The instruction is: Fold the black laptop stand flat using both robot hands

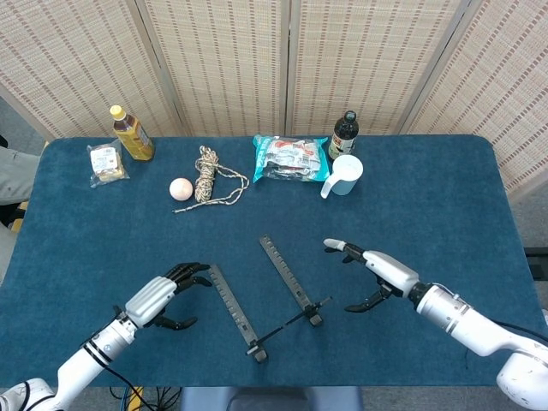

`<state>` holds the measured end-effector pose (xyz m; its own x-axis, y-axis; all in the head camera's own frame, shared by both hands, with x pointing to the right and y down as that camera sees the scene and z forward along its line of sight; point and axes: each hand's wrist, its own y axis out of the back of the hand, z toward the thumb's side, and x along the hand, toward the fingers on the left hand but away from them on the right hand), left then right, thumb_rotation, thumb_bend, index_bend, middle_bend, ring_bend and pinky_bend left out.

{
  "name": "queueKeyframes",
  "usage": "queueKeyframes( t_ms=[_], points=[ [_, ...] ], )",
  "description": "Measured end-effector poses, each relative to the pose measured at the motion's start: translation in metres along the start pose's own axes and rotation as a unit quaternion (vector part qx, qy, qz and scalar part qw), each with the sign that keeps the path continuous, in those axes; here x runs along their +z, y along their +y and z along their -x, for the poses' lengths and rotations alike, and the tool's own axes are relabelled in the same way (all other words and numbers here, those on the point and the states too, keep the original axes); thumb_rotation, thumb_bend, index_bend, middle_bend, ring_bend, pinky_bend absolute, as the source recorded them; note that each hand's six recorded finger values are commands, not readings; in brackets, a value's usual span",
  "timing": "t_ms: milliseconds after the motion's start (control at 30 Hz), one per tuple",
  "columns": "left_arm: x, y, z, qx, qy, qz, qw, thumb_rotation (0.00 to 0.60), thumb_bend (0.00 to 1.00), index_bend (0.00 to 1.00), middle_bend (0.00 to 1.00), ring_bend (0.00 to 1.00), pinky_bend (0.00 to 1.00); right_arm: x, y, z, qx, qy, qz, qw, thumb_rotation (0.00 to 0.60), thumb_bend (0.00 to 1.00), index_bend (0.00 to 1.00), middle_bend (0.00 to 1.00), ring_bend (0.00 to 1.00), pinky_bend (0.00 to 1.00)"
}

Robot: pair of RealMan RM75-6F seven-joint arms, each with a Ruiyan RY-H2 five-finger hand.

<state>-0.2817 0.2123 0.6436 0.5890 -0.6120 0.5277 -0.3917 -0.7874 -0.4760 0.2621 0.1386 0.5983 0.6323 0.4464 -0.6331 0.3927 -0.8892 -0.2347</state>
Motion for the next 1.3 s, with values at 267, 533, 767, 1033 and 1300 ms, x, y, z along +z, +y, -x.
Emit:
queueKeyframes(
  t_ms=[267, 533, 767, 1033, 1300],
  points=[
    [-0.009, 0.039, 0.012, 0.074, 0.030, -0.041, 0.9960, 0.600, 0.25, 0.22, 0.05, 0.00, 0.02, 0.015, -0.003, 0.016, 0.016, -0.007, -0.027, 0.9995, 0.600, 0.00, 0.00, 0.13, 0.04, 0.21],
    [-0.014, 0.062, 0.025, 0.112, 0.051, -0.075, 0.9896, 0.600, 0.25, 0.22, 0.05, 0.00, 0.01, 0.026, -0.016, 0.041, 0.034, -0.002, -0.029, 0.9990, 0.600, 0.00, 0.00, 0.12, 0.04, 0.21],
    [-0.017, 0.077, 0.033, 0.133, 0.063, -0.105, 0.9835, 0.600, 0.25, 0.21, 0.04, 0.00, 0.01, 0.032, -0.019, 0.068, 0.006, -0.001, -0.028, 0.9996, 0.600, 0.00, 0.00, 0.12, 0.04, 0.20],
    [-0.019, 0.096, 0.038, 0.155, 0.075, -0.136, 0.9756, 0.600, 0.25, 0.20, 0.04, 0.00, 0.01, 0.039, -0.016, 0.097, -0.064, 0.000, -0.050, 0.9967, 0.600, 0.00, 0.00, 0.11, 0.03, 0.11],
    [-0.030, 0.092, 0.034, 0.127, 0.093, -0.161, 0.9743, 0.600, 0.25, 0.16, 0.01, 0.00, 0.00, 0.054, 0.005, 0.090, -0.160, 0.035, -0.098, 0.9816, 0.600, 0.00, 0.00, 0.11, 0.03, 0.09]
  ],
)
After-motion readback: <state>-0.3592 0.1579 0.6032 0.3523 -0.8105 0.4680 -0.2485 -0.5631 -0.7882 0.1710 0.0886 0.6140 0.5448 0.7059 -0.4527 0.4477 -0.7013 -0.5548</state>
